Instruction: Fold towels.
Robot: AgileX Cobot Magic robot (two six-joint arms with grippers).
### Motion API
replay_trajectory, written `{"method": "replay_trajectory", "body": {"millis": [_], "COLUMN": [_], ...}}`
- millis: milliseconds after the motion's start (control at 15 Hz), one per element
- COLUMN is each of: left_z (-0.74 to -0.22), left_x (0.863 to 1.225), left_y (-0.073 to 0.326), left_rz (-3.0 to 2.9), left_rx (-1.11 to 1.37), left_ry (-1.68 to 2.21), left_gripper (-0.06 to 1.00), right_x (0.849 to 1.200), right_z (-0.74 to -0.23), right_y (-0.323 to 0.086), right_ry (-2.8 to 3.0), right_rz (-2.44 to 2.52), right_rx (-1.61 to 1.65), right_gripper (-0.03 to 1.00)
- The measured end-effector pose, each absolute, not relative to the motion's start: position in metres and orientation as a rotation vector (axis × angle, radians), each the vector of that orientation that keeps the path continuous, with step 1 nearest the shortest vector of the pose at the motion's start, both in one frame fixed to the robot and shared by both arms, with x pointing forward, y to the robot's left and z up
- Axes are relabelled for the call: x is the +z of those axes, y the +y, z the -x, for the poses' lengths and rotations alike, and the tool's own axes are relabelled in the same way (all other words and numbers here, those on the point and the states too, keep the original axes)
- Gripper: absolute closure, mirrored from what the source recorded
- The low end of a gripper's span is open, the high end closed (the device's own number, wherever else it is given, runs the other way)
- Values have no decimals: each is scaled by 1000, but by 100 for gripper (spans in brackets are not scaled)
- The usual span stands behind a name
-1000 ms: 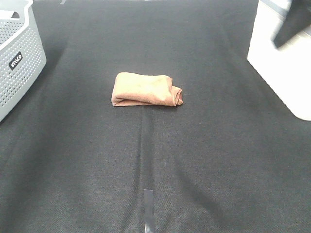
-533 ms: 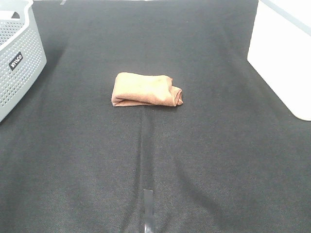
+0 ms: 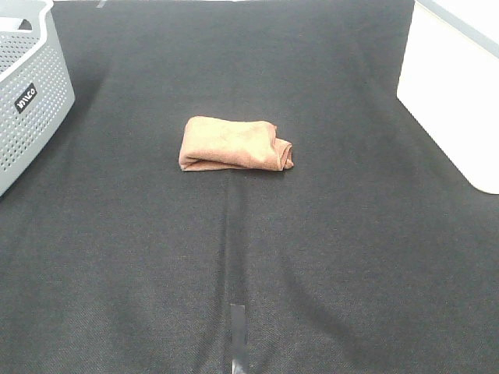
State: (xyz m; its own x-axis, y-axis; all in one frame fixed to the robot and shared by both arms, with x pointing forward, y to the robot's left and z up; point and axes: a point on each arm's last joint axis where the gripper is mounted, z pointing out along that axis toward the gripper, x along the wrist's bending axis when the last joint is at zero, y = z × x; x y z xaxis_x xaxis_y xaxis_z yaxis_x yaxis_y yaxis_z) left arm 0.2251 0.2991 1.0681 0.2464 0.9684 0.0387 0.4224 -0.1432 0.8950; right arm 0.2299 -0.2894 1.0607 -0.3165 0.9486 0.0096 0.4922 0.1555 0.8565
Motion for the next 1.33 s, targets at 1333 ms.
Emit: {"method": "replay_trajectory", "body": {"millis": [1333], "left_z": [-233], "left_x": [1054], "left_y": [292], "left_rz": [-1706], "left_rx": [884], "left_ry": [1306], "left_gripper": [21], "right_x": [1054], "right_z": [-235], "right_y": [-293], "right_ry": [1817], "right_rz": [-1349], "right_rx": [1041], "right_gripper": [10]}}
